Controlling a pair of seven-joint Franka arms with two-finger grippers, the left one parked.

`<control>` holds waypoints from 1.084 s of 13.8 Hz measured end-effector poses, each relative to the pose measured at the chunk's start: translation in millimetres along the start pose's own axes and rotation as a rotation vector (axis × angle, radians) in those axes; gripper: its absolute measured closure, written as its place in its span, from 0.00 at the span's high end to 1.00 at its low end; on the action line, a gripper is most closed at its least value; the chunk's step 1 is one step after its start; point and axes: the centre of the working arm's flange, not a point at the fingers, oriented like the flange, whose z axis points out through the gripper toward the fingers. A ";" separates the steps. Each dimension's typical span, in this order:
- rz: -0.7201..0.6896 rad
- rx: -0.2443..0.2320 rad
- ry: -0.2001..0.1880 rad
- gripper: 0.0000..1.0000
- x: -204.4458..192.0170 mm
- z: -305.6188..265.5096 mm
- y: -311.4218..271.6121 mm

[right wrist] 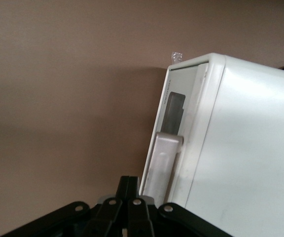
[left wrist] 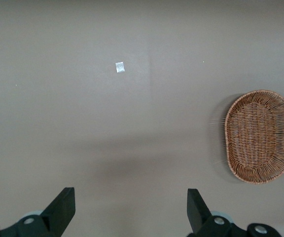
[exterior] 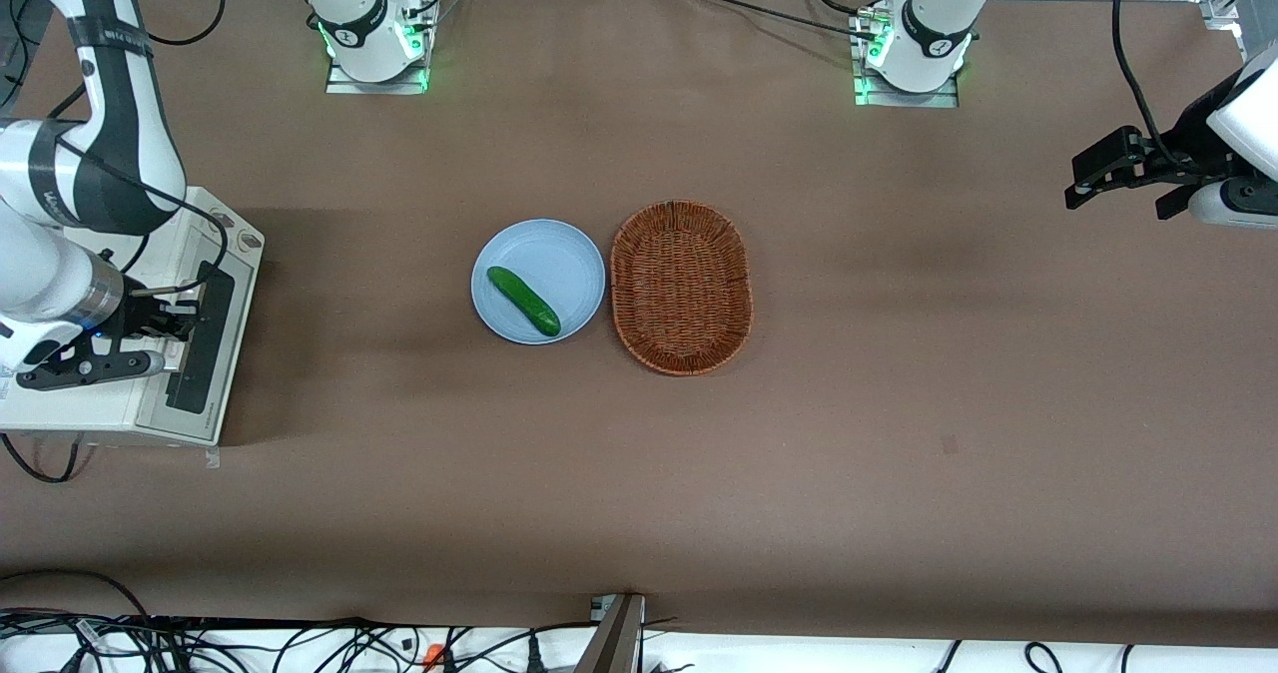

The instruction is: Open oven door with right arm only

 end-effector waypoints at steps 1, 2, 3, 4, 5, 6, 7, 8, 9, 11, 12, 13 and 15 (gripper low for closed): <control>-0.002 -0.011 -0.001 0.01 0.4 2.9 2.8; -0.004 -0.023 -0.003 0.01 0.2 4.5 5.5; -0.004 -0.028 -0.007 0.01 -0.3 6.7 8.0; -0.001 -0.029 -0.010 0.01 -0.9 9.6 10.7; 0.003 -0.029 -0.012 0.01 -1.5 13.1 13.2; 0.005 -0.029 -0.015 0.01 -2.1 16.6 15.0; 0.006 -0.027 -0.020 0.01 -2.5 20.5 15.7; 0.005 -0.025 -0.025 0.01 -3.2 25.7 15.3; 0.003 -0.023 -0.024 0.01 -3.8 32.0 14.2; 0.002 -0.025 -0.013 0.01 -5.2 32.7 13.1; 0.009 -0.025 -0.010 0.01 -5.6 33.2 12.9; 0.028 -0.025 -0.010 0.01 -5.7 33.4 12.6; 0.082 -0.023 -0.010 0.01 -5.2 34.3 9.8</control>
